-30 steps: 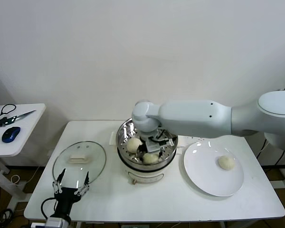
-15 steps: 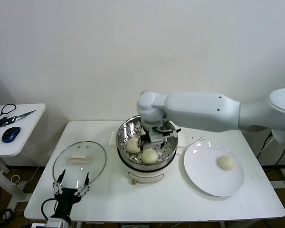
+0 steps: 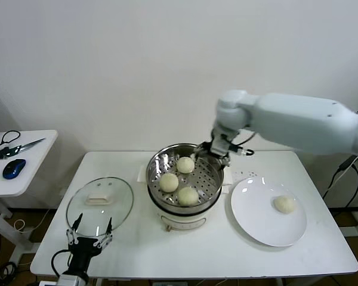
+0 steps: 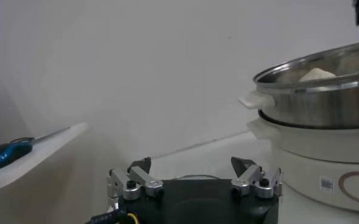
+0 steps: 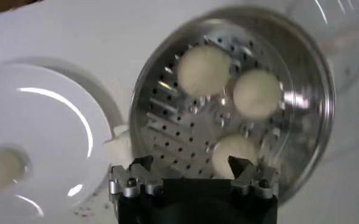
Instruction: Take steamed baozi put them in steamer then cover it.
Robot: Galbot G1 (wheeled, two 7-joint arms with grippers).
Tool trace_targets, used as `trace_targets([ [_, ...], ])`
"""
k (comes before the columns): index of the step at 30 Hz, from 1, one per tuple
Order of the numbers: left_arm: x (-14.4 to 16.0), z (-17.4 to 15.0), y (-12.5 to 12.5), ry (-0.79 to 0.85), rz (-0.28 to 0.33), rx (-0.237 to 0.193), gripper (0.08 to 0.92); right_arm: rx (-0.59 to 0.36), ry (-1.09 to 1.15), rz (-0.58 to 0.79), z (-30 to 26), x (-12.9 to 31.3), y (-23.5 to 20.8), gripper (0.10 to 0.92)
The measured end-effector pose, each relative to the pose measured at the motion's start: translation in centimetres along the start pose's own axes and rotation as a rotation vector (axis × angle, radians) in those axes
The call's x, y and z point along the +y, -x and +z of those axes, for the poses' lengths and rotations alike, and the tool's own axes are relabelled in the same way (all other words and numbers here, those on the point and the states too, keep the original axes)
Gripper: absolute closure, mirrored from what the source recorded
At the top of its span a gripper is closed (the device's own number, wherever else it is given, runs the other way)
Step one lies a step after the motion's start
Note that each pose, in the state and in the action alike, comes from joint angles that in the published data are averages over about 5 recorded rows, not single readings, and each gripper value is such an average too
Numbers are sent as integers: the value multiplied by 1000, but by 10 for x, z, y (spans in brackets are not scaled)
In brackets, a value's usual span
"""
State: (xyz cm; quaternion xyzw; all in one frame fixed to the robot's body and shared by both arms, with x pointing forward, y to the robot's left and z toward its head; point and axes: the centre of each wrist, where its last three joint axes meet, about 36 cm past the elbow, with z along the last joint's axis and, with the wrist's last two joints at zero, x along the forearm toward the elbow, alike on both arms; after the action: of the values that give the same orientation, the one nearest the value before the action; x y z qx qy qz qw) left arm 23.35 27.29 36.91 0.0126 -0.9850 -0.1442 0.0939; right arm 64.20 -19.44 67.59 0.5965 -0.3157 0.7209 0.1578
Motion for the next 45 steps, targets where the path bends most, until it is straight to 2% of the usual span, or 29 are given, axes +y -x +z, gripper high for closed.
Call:
trace_targets([
  [9, 1, -3, 2, -3, -3, -12, 177, 62, 495, -22, 72, 109, 11, 200],
  [15, 4, -3, 2, 1, -9, -10, 177, 79, 662, -71, 96, 176, 44, 200],
  [22, 7, -1, 1, 7, -12, -1, 177, 82, 785, -120, 113, 229, 89, 200],
  [31, 6, 2, 0, 12, -16, 12, 177, 92, 869, -177, 128, 263, 128, 200],
  [45, 6, 5, -2, 13, -21, 23, 177, 85, 903, -197, 136, 265, 166, 200],
])
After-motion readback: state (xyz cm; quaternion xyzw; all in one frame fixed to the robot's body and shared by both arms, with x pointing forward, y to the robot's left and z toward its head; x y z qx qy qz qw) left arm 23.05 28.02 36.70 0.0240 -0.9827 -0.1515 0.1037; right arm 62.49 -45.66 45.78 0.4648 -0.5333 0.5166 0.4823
